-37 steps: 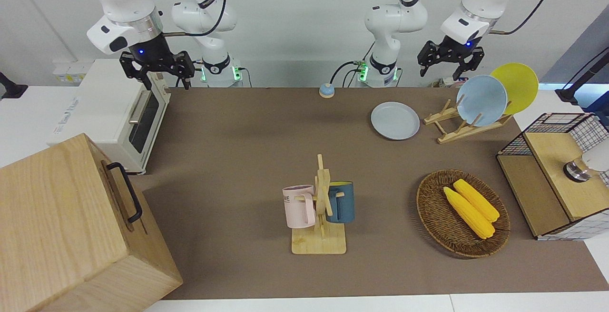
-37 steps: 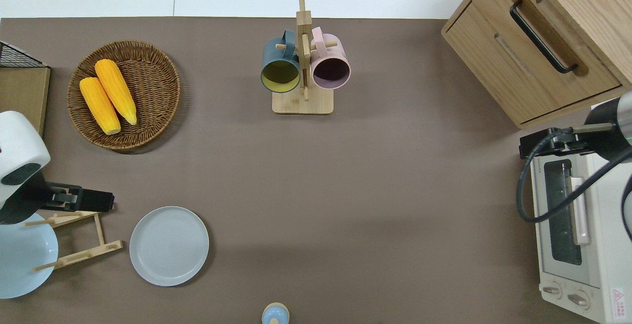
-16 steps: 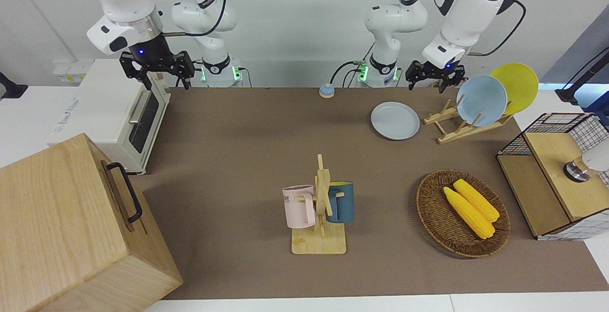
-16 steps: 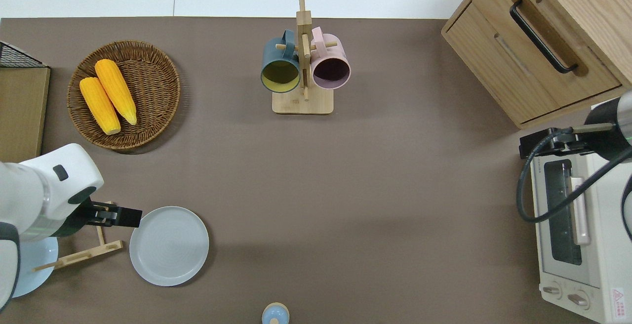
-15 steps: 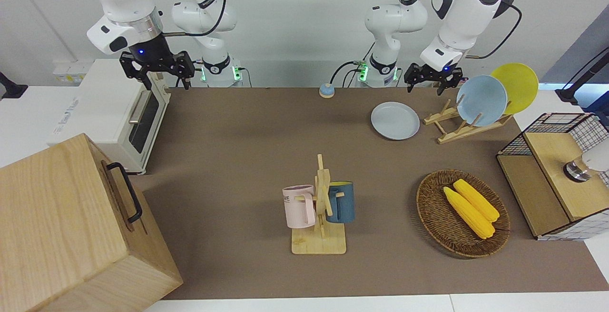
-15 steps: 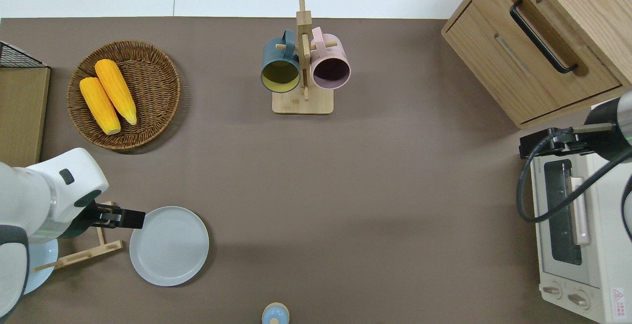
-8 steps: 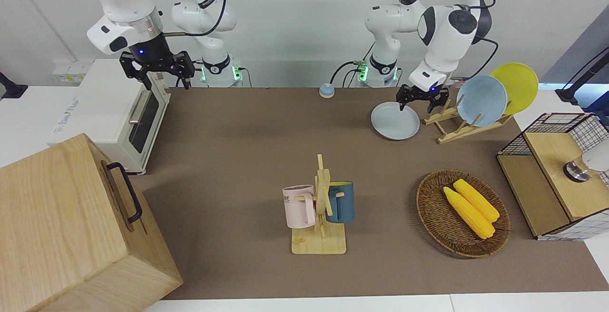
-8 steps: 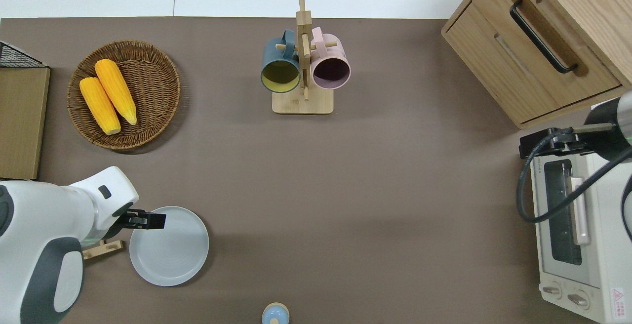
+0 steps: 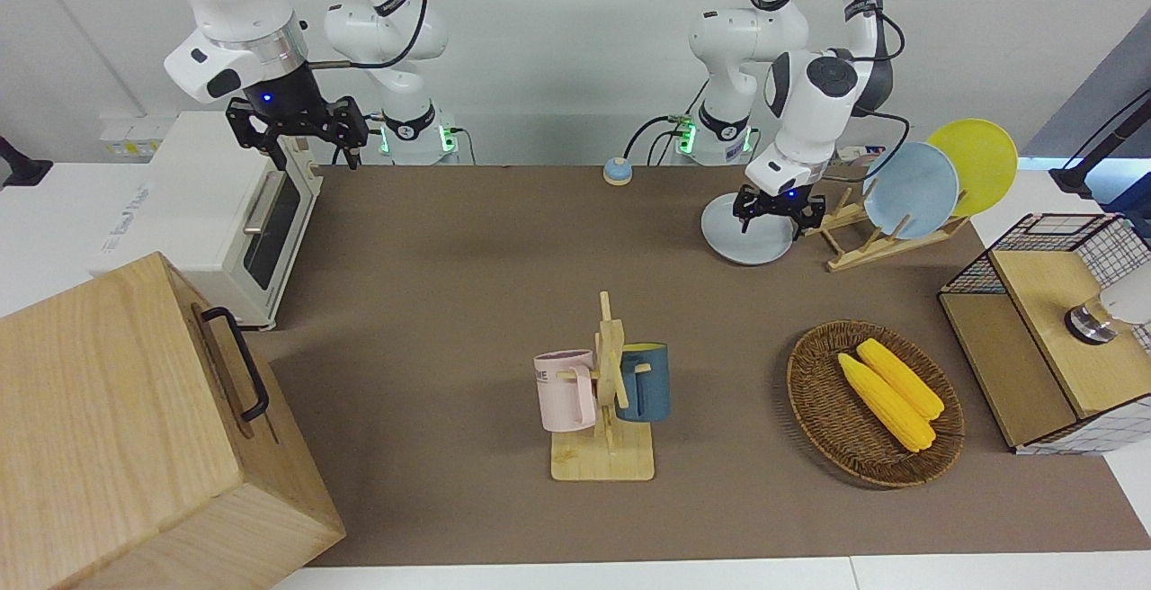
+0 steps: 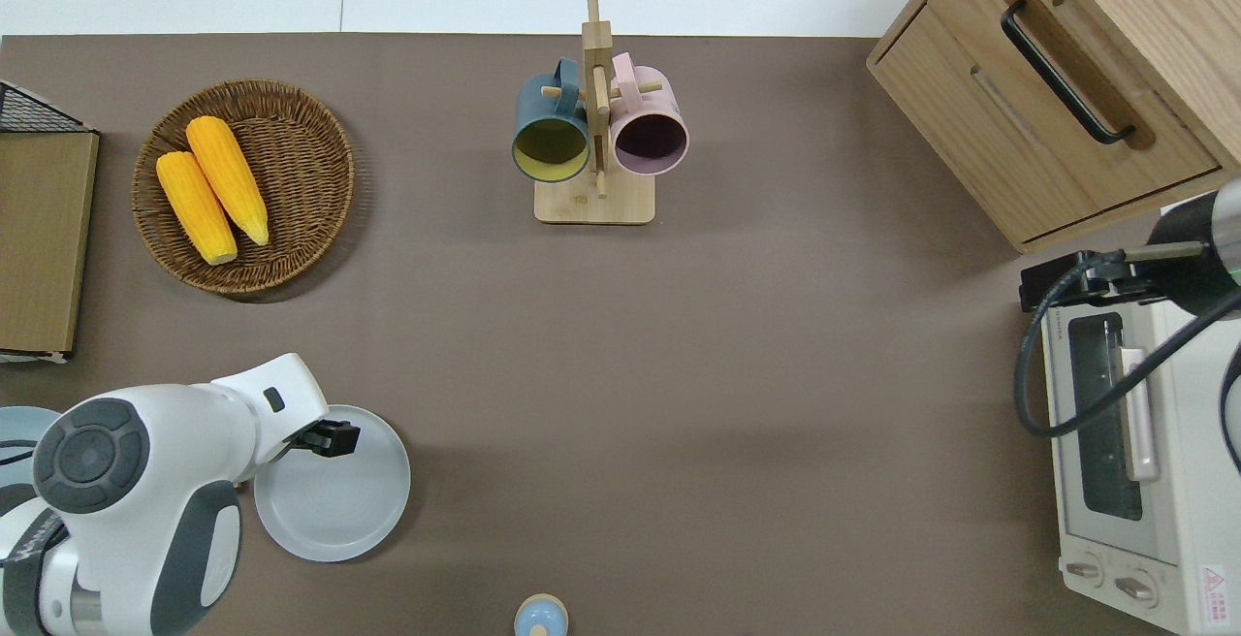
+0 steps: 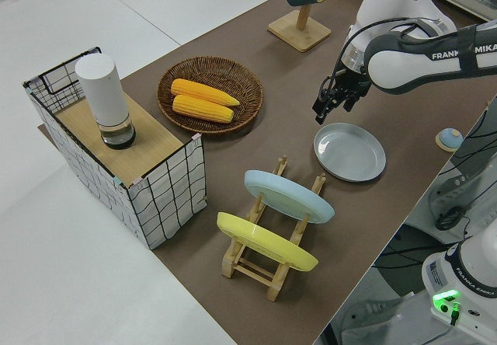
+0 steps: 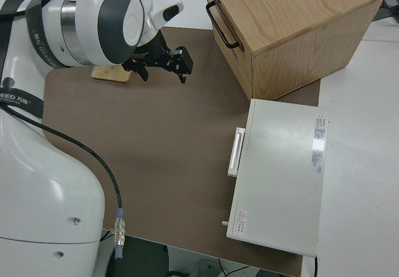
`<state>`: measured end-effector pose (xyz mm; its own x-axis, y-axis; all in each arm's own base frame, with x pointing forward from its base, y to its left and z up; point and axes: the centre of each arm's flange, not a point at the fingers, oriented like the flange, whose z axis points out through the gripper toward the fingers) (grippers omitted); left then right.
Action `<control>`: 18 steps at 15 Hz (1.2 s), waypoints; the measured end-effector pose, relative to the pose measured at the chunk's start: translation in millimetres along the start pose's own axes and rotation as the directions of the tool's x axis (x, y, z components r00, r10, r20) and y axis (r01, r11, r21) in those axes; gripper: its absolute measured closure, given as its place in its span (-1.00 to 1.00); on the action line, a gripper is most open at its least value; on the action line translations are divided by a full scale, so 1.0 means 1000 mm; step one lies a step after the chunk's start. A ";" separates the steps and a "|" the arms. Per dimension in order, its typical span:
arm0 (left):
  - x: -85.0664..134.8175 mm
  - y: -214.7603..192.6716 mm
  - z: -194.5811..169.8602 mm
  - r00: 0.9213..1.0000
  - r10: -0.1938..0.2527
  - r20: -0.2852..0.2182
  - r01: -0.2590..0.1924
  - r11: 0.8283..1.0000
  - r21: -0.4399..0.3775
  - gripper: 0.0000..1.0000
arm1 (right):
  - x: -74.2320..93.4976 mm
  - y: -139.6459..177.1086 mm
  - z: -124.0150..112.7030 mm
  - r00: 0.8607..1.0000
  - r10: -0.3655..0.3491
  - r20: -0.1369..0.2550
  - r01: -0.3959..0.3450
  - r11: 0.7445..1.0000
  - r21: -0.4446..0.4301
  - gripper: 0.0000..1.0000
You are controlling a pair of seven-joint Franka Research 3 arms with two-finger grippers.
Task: Pick gray plate from table and place it on lower plate rack with left arm
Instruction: 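Lower the left gripper and grip the gray plate's rim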
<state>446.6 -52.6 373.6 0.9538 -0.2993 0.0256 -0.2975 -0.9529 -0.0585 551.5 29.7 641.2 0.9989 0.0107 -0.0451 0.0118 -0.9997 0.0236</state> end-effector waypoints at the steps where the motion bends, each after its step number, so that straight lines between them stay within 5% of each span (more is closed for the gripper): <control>1: 0.002 0.000 0.005 1.000 0.029 0.003 -0.029 0.999 0.024 -0.99 | 0.000 0.000 0.000 1.000 0.000 0.000 0.000 1.000 0.000 -0.97; 5: 0.009 0.006 0.022 0.986 0.164 0.012 -0.165 0.983 0.080 -0.99 | 0.000 0.000 0.000 1.000 0.000 0.000 0.000 1.000 0.000 -0.97; 10: 0.010 -0.022 0.050 0.951 0.308 0.023 -0.309 0.949 0.067 -0.99 | 0.000 0.000 0.000 1.000 0.000 0.000 0.000 1.000 0.000 -0.97; 13: 0.011 -0.024 0.069 0.938 0.344 0.040 -0.346 0.937 0.048 -0.99 | 0.000 0.000 0.000 1.000 0.000 0.000 0.000 1.000 0.000 -0.97; 18: 0.013 -0.022 0.091 0.933 0.357 0.044 -0.359 0.933 0.033 -0.99 | 0.000 0.000 0.000 1.000 0.000 0.000 0.000 1.000 0.000 -0.97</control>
<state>469.1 -31.5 284.7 0.7856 -0.6174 -0.0406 -0.6181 -0.7801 -0.0968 551.5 29.7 641.2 0.9989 0.0107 -0.0451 0.0118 -0.9997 0.0236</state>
